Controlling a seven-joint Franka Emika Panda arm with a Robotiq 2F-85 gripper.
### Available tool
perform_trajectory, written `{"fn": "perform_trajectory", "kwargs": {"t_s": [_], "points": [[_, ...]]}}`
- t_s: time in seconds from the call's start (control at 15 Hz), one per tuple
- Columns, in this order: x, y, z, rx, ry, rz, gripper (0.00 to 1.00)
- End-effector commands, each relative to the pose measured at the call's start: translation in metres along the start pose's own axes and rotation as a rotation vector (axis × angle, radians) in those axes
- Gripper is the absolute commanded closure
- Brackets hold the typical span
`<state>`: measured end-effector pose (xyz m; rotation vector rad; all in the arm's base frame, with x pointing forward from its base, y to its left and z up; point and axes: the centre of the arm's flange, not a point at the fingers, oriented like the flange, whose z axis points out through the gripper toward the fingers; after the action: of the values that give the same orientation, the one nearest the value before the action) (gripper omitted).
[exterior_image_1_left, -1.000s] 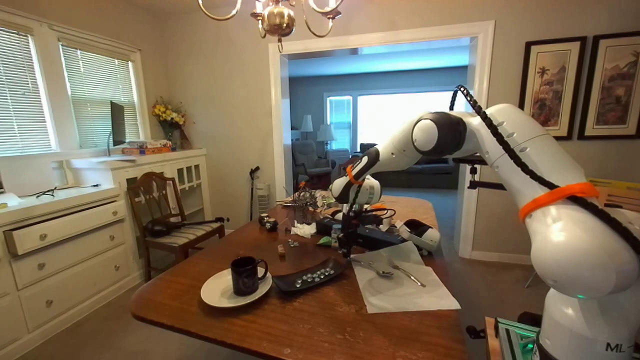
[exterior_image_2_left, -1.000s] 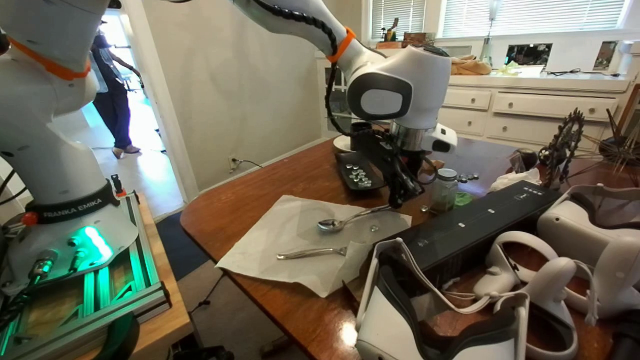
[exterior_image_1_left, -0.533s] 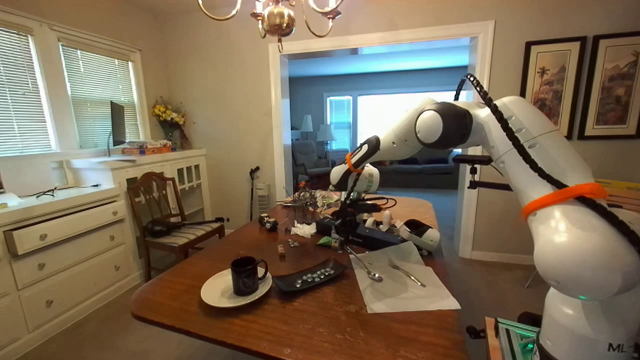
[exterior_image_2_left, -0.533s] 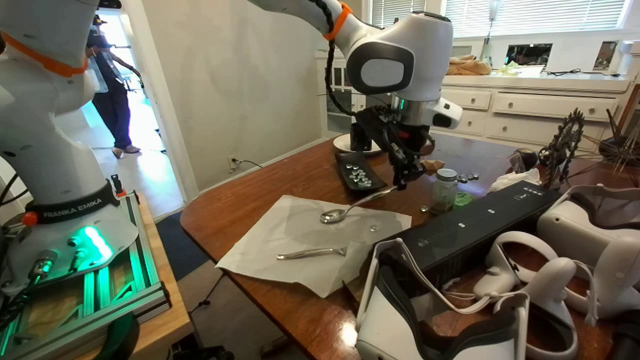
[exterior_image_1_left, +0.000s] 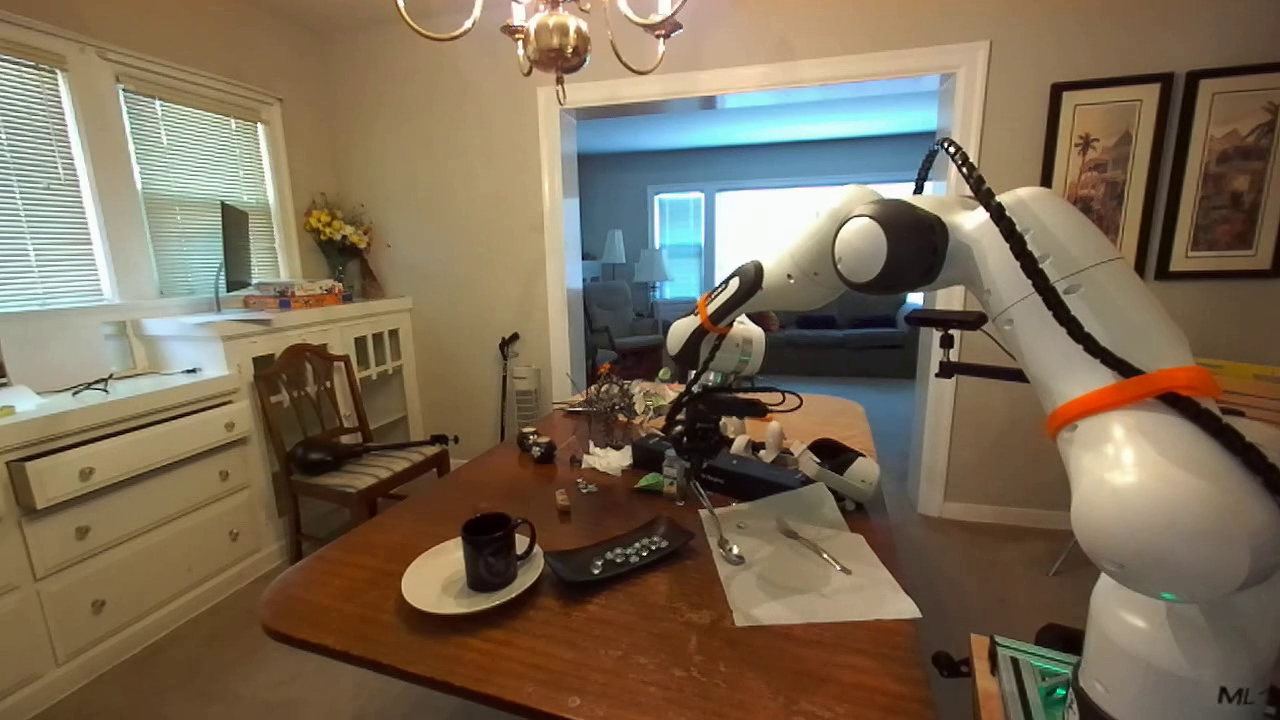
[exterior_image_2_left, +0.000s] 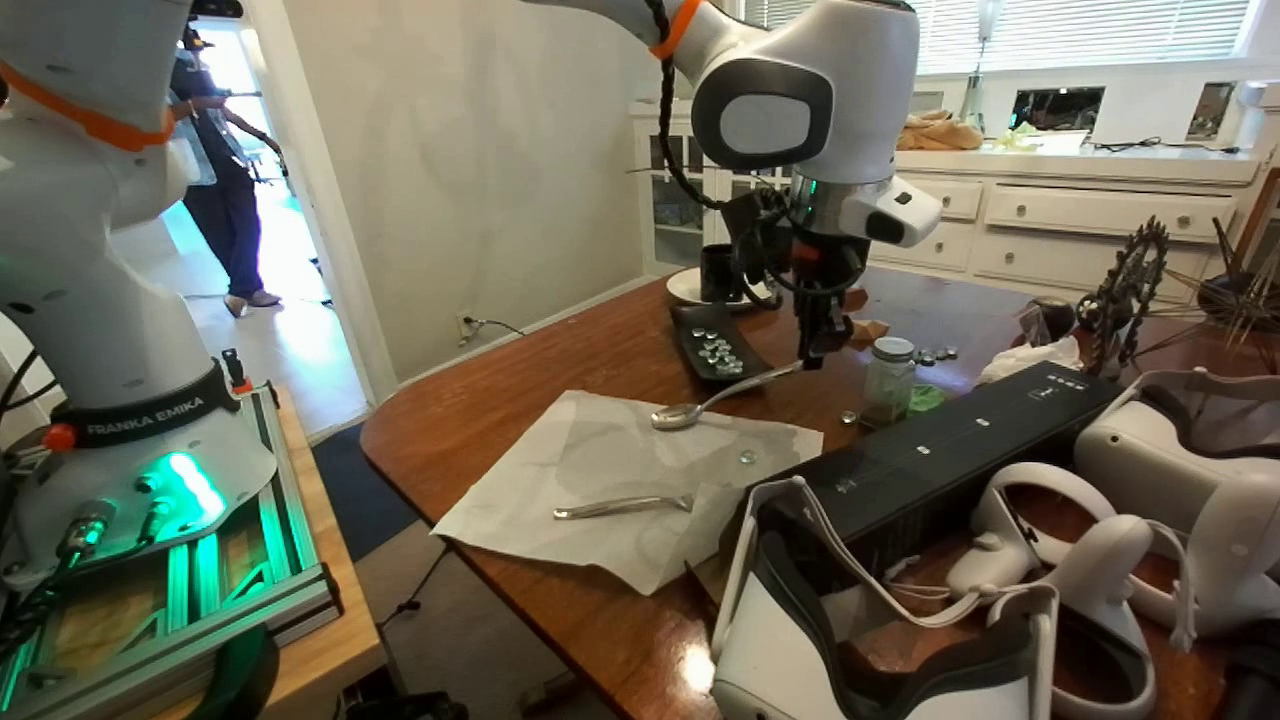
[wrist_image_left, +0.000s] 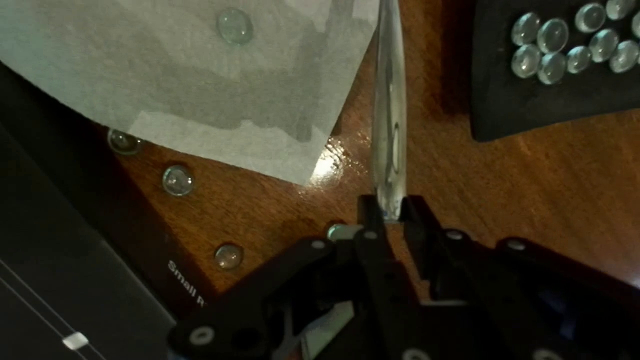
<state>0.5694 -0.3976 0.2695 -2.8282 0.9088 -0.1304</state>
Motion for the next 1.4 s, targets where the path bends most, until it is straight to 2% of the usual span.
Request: {"fn": "perform_trajectory", "kwargs": {"t_s": [0.0, 0.4, 0.8, 1.33], "points": [[-0.011, 0.001, -0.003, 0.034, 0.004, 0.073, 0.95], [-0.002, -0.004, 0.036, 0.130, -0.125, 0.066, 0.95], [-0.012, 0.021, 0.046, 0.291, -0.186, 0.068, 0.95], [0.000, 0.056, 0.012, 0.469, -0.195, 0.111, 0.95]]}}
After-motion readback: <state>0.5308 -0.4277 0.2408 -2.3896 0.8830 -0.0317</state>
